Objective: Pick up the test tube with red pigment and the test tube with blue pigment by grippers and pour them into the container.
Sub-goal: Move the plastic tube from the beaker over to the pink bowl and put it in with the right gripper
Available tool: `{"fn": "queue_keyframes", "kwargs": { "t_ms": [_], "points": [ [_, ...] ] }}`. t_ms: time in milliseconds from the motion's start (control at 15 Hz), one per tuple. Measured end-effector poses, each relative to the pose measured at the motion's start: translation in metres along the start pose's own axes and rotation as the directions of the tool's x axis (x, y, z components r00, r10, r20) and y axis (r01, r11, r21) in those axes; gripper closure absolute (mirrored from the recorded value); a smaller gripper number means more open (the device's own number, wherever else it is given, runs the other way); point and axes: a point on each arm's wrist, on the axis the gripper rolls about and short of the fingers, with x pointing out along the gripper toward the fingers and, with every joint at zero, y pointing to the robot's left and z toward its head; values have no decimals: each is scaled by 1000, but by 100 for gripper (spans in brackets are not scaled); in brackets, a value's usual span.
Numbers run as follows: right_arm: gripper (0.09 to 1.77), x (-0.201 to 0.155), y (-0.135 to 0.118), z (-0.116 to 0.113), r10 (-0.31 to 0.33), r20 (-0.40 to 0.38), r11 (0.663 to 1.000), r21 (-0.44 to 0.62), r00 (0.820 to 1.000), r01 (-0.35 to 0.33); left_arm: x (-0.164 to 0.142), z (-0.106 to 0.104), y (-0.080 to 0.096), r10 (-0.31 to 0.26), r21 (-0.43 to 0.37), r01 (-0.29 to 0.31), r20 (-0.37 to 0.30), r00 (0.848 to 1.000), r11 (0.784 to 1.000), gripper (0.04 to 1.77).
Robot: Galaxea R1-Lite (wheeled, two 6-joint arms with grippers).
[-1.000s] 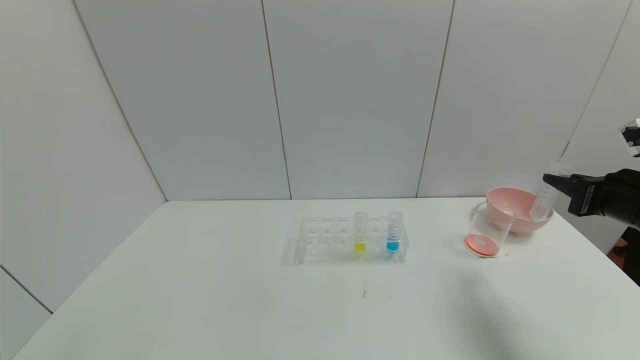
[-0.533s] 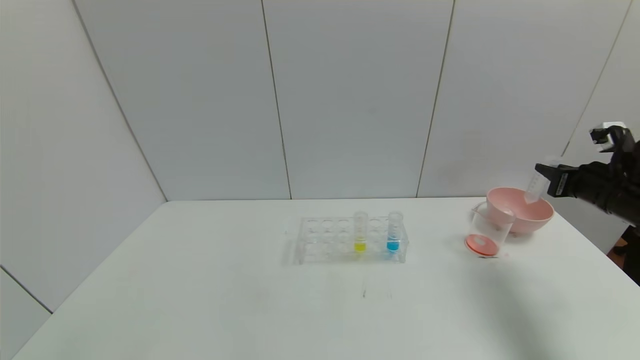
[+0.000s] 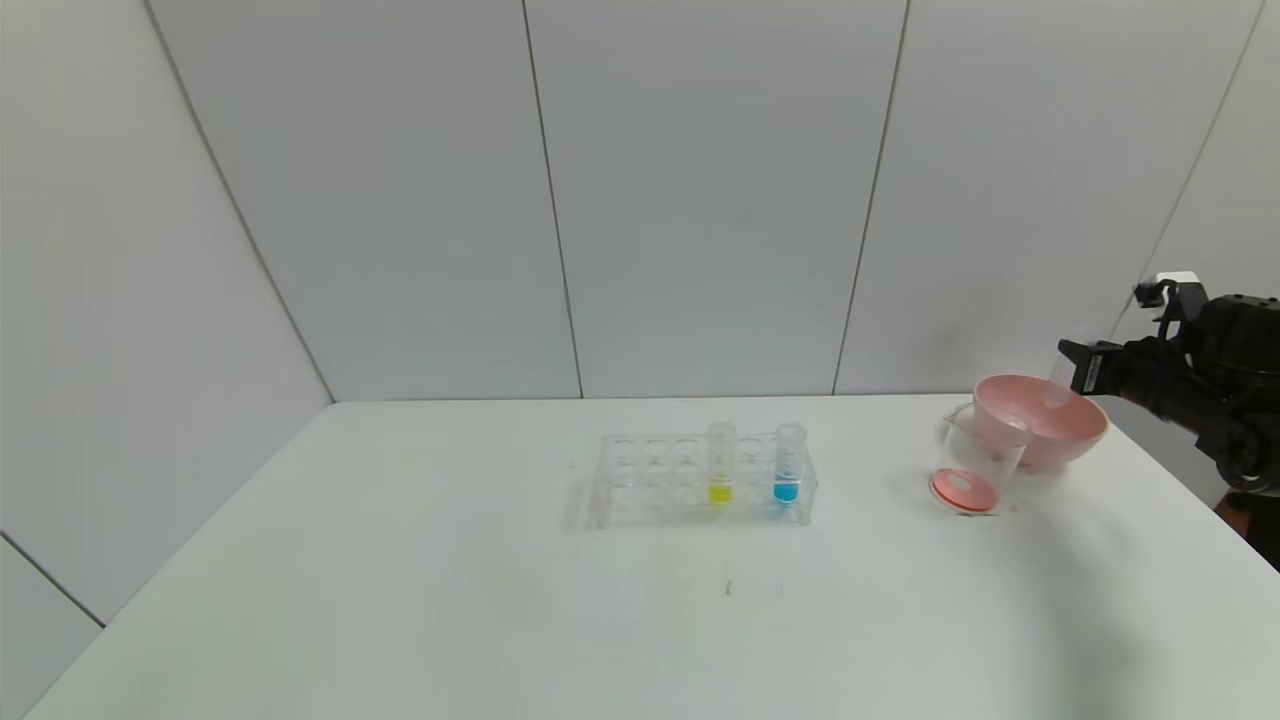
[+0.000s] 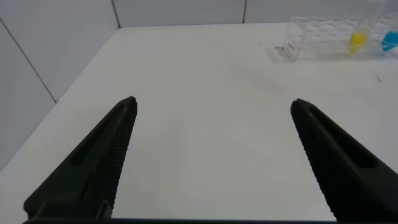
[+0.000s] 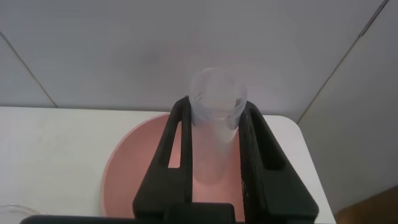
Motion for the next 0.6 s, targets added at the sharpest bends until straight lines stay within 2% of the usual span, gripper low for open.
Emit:
{"fn": "queue_keyframes", "kwargs": {
  "t_ms": [267,400,600],
  "points": [
    [136,6,-1,-9,8,-14,1000,3,1000,-8,0,0,0,0,0,0,0,1000,1000,5],
    [107,7,0,-10,11,-11,1000,3,1000,-11,0,0,0,0,0,0,0,1000,1000,5],
    [79,8,-1,-5,7,29,1000,-7,1000,-6,0,0,0,0,0,0,0,1000,1000,5]
  ]
}}
